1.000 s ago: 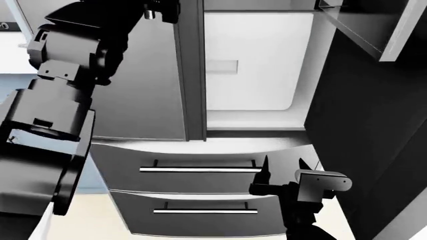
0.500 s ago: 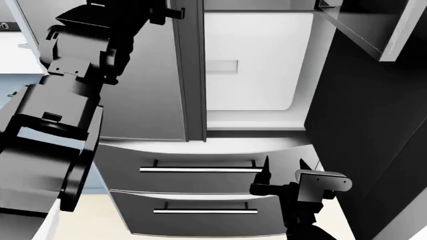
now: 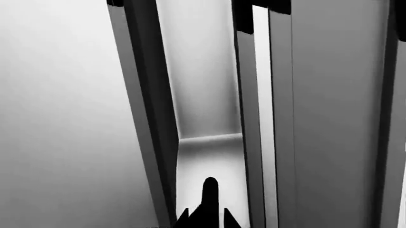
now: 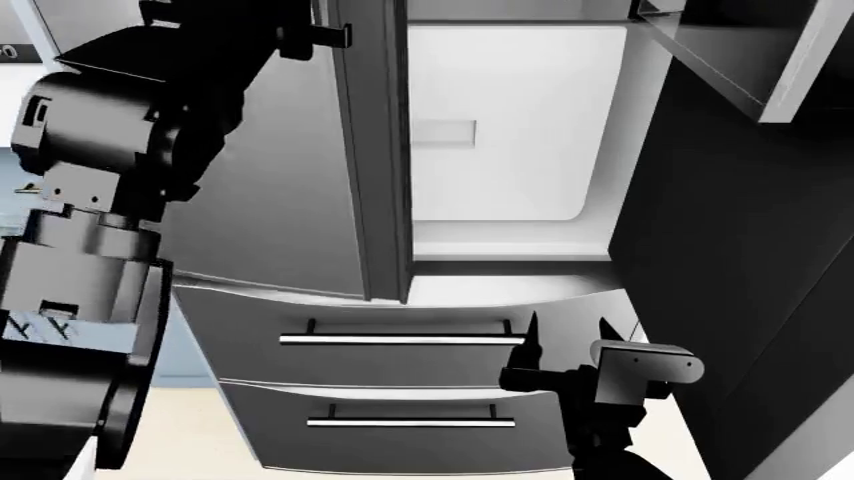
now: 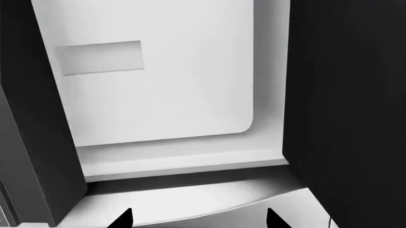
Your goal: Open the fridge doors
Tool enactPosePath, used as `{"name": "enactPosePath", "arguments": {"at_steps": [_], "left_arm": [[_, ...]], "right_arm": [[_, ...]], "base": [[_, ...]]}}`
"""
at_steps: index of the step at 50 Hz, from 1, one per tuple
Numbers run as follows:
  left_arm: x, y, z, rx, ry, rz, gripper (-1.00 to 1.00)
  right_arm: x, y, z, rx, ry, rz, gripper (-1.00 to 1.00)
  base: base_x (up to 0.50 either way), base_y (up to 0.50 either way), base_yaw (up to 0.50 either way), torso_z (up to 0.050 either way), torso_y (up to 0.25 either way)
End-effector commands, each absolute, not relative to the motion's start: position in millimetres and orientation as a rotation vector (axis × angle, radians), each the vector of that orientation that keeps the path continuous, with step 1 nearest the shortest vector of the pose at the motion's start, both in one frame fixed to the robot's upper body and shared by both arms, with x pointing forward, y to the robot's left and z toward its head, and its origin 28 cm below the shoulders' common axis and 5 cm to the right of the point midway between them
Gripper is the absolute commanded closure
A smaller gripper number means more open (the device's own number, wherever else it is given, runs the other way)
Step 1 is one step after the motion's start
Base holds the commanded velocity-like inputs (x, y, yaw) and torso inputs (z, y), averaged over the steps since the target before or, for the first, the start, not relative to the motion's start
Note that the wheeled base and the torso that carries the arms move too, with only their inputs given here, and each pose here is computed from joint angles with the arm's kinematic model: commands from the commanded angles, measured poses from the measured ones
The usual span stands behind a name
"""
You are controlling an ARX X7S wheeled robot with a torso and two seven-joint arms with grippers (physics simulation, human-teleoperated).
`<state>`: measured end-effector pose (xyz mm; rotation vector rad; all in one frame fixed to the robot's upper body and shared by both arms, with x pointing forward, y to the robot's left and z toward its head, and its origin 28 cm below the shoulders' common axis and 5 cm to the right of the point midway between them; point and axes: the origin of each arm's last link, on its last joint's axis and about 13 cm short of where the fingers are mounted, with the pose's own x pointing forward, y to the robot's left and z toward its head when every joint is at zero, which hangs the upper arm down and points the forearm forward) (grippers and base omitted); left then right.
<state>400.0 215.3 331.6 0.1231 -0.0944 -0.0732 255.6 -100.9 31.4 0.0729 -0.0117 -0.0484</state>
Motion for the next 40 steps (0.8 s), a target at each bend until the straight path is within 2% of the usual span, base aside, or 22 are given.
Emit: {"name": "enactPosePath", "arguments": {"at_steps": [1,21,29,40], "left_arm": [[364,217,327,0.123,-0.086,-0.151,1.0],[292,251,332,0.1,-0.123,-0.139,1.0],[264,268,314,0.055,-0.119,-0.078,1.0],[238,283,319,0.098,-0.121,0.005,1.0]], "right_arm": [[256,-101,31,0.071,-0.009,-0.046,-1.0],[256,-99,33,0.063,-0.014,-0.047,-1.0],[256,-98,33,0.06,-0.015,-0.044,-1.0],[255,-98,32,0.058,-0.016,-0.042,-1.0]], "base": [[0.0,0.0,0.0,0.0,0.0],[0.0,0.0,0.0,0.0,0.002],[0.0,0.0,0.0,0.0,0.001],[0.0,0.0,0.0,0.0,0.003]]}}
